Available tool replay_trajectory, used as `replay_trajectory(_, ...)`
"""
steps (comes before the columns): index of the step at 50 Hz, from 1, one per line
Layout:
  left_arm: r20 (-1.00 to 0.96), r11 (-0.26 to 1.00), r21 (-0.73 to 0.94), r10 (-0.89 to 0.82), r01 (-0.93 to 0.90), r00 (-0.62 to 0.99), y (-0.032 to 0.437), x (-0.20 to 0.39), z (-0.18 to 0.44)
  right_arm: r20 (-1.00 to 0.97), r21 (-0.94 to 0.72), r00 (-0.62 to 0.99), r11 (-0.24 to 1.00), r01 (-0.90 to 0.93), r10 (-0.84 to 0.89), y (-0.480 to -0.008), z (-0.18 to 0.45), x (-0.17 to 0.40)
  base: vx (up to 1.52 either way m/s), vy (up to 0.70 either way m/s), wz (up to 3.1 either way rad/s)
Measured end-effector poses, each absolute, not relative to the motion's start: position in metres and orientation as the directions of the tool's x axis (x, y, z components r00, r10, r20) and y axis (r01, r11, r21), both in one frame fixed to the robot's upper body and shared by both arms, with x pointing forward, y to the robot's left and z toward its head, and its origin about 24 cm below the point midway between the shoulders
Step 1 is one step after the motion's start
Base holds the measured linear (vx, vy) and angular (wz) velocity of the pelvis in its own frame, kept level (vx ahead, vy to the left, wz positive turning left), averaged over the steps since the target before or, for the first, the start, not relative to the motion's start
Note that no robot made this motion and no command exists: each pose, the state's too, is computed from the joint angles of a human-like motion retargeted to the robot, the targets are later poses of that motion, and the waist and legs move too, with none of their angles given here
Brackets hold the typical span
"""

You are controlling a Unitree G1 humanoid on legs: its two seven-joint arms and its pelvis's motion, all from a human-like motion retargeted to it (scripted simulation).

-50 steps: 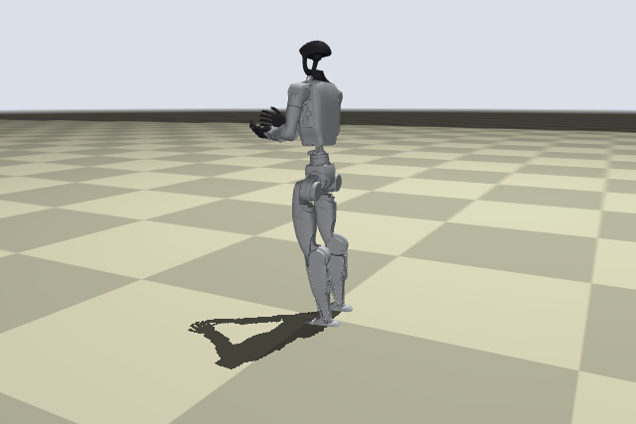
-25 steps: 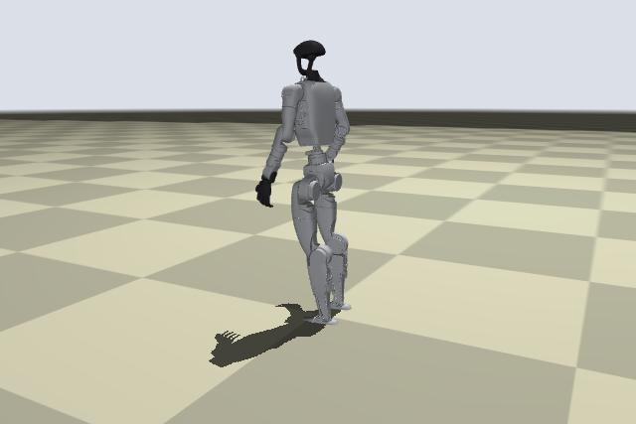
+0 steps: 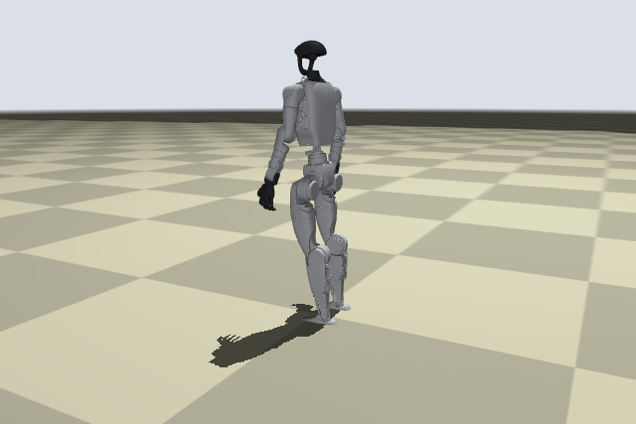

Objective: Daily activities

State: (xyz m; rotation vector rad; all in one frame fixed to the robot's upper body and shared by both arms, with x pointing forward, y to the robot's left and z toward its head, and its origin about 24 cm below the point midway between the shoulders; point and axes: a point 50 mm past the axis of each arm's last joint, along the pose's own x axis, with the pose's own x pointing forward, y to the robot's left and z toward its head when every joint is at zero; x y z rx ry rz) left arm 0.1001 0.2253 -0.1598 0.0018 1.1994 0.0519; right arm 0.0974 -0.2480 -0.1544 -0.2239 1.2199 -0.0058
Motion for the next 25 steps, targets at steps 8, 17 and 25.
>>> replay_trajectory(8,-0.67,1.0,0.024,0.011,0.007,0.742,0.204,0.192,-0.109,-0.617,-0.231,0.787,0.962,-0.147,-0.028,-0.213,-0.093,0.199,0.0,0.0,0.0)
replay_trajectory(17,0.114,0.997,-0.071,-0.035,0.043,0.993,0.155,0.291,0.063,0.259,-0.238,0.955,0.968,-0.082,0.145,-0.148,0.093,0.278,0.0,0.0,0.0)
replay_trajectory(25,0.551,0.975,-0.196,0.025,0.101,0.834,0.104,0.292,0.181,0.712,-0.2,0.682,0.979,-0.031,0.167,-0.094,0.199,0.265,0.0,0.0,0.0)
